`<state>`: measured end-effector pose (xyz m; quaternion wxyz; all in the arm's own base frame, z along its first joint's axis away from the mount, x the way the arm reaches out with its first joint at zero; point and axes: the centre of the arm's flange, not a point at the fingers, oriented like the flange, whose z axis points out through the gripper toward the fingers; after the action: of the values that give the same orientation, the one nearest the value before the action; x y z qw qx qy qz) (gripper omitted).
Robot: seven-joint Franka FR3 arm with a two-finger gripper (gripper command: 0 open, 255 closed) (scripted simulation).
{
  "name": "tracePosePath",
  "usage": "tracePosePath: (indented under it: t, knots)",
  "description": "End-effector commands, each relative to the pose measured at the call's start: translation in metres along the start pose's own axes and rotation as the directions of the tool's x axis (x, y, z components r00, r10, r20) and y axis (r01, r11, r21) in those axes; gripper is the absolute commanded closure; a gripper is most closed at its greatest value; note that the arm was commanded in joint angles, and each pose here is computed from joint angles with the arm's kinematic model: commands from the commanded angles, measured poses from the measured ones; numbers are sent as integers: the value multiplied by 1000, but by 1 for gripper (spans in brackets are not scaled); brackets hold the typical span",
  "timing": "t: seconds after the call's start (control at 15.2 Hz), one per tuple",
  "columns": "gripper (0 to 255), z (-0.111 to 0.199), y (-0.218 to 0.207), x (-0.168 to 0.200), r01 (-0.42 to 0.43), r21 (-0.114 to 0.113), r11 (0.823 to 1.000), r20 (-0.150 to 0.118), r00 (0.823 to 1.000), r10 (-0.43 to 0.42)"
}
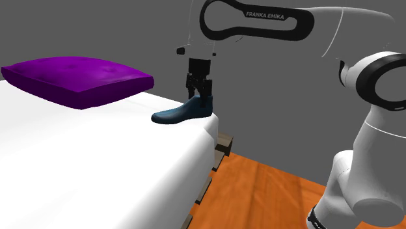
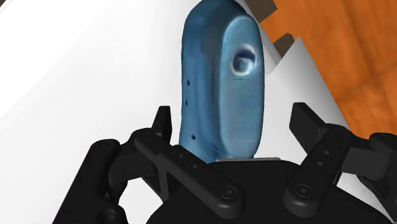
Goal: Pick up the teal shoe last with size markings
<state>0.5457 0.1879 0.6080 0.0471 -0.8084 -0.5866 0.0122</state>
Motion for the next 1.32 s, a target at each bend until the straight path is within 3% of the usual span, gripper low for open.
tracePosePath:
  t: [0.0,0.59,1.25]
  knots:
    - [255,2,0,0,0,0,1000,0,1000,0]
    - [255,2,0,0,0,0,1000,0,1000,0]
    - [255,-51,-5,2,0,0,1000,0,1000,0]
